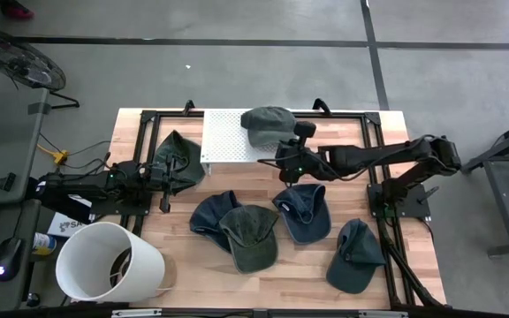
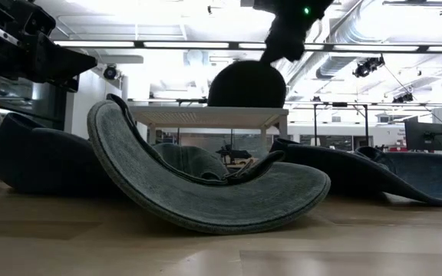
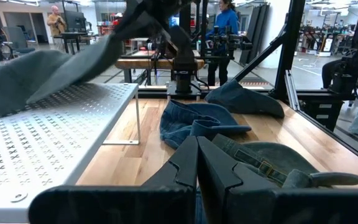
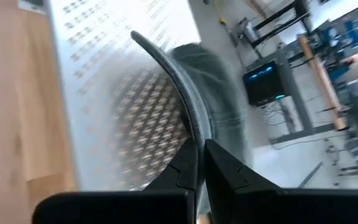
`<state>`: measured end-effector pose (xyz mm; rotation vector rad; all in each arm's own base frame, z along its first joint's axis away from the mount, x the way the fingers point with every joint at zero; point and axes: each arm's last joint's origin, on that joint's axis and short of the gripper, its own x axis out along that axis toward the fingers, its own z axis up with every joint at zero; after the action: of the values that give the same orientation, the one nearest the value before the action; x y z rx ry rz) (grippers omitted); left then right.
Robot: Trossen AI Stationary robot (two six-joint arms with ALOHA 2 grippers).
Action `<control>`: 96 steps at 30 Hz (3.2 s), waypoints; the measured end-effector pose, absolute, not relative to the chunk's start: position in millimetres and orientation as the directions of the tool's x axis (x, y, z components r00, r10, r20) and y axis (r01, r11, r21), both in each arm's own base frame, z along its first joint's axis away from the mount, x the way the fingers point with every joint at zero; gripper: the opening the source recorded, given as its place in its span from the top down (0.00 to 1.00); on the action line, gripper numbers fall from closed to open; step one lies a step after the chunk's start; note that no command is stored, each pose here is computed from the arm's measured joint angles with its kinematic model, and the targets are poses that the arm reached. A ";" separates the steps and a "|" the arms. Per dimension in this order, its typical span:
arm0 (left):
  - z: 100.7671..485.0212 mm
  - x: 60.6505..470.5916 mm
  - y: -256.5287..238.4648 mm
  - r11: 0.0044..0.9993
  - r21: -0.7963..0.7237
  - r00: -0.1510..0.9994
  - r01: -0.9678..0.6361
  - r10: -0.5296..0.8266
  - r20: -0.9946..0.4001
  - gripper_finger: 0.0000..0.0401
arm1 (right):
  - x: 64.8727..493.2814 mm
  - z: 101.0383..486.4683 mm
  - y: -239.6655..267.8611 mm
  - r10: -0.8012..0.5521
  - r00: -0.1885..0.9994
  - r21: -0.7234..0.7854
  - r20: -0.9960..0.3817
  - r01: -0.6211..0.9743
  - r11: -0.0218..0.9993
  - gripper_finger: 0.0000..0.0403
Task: Pick & Place hat
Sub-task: Put the top right gray cap on the shelf, then put the top right blue cap on the shelf
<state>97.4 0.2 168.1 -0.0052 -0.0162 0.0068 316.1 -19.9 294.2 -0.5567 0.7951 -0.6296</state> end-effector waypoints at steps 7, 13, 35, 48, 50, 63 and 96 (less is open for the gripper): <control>168.0 97.4 0.2 1.000 -0.005 1.000 -0.007 0.007 0.016 0.99 | 322.8 318.4 -17.4 -0.697 0.575 -0.678 -0.428 0.306 0.668 0.99; 168.1 97.4 0.2 1.000 -0.005 1.000 -0.008 0.008 0.016 0.99 | 331.6 294.3 -18.0 -0.685 0.543 -0.638 -0.485 0.316 0.702 0.99; 168.0 97.4 0.2 1.000 -0.006 1.000 -0.008 0.008 0.016 0.99 | 344.1 260.4 -22.6 -0.659 0.480 -0.608 -0.580 0.283 0.742 0.99; 168.1 97.4 0.2 1.000 -0.006 1.000 -0.007 0.007 0.016 0.99 | 342.0 256.8 -22.2 -0.619 0.475 -0.548 -0.626 0.297 0.782 0.91; 168.1 97.4 0.2 1.000 -0.006 1.000 -0.008 0.008 0.016 0.99 | 341.9 256.6 -22.2 -0.616 0.475 -0.546 -0.628 0.295 0.784 0.88; 168.1 97.4 0.2 1.000 -0.005 1.000 -0.007 0.007 0.016 0.99 | 342.9 254.9 -19.7 -0.537 0.509 -0.480 -0.673 0.252 0.840 0.61; 168.0 97.4 0.2 1.000 -0.005 1.000 -0.007 0.008 0.016 0.99 | 257.4 278.2 8.9 -0.249 0.171 -0.085 -0.953 0.639 0.765 0.51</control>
<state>97.4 0.2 168.0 -0.0053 -0.0160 0.0075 257.4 8.9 278.2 0.3735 1.2493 -0.6509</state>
